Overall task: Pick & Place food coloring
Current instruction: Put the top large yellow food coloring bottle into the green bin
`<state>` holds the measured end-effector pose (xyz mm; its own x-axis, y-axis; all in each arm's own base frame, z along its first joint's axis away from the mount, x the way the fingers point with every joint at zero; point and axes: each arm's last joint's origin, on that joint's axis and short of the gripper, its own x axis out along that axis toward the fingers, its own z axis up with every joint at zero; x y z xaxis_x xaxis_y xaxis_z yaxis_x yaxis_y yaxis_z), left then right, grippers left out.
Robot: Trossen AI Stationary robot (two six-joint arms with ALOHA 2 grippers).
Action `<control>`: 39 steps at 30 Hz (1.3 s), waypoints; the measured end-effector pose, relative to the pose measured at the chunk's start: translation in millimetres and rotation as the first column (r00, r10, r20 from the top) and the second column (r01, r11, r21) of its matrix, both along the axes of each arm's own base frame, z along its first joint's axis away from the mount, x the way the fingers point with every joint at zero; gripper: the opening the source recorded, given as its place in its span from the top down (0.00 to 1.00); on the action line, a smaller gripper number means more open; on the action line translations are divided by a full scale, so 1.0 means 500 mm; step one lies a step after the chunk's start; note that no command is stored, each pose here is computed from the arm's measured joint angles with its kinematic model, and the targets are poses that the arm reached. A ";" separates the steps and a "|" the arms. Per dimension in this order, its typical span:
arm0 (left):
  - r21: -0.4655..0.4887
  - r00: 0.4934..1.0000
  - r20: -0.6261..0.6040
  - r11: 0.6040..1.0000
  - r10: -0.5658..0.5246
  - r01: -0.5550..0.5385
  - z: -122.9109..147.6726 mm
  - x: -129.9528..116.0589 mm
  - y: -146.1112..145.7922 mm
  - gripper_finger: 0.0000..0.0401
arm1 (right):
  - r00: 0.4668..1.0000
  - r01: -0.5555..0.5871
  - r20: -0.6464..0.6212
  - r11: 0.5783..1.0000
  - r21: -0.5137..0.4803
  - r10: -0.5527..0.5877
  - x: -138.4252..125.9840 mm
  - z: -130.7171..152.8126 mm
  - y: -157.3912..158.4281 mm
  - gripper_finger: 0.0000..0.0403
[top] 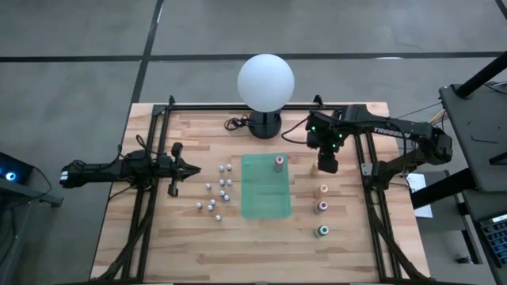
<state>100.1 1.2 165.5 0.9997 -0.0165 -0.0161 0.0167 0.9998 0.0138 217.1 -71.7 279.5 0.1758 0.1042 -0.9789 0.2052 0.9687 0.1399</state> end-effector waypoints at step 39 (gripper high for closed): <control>0.000 1.000 0.000 1.000 0.000 0.000 0.000 0.000 0.000 1.00 | 0.956 -0.290 0.034 0.955 -0.059 0.293 0.007 -0.078 0.017 0.37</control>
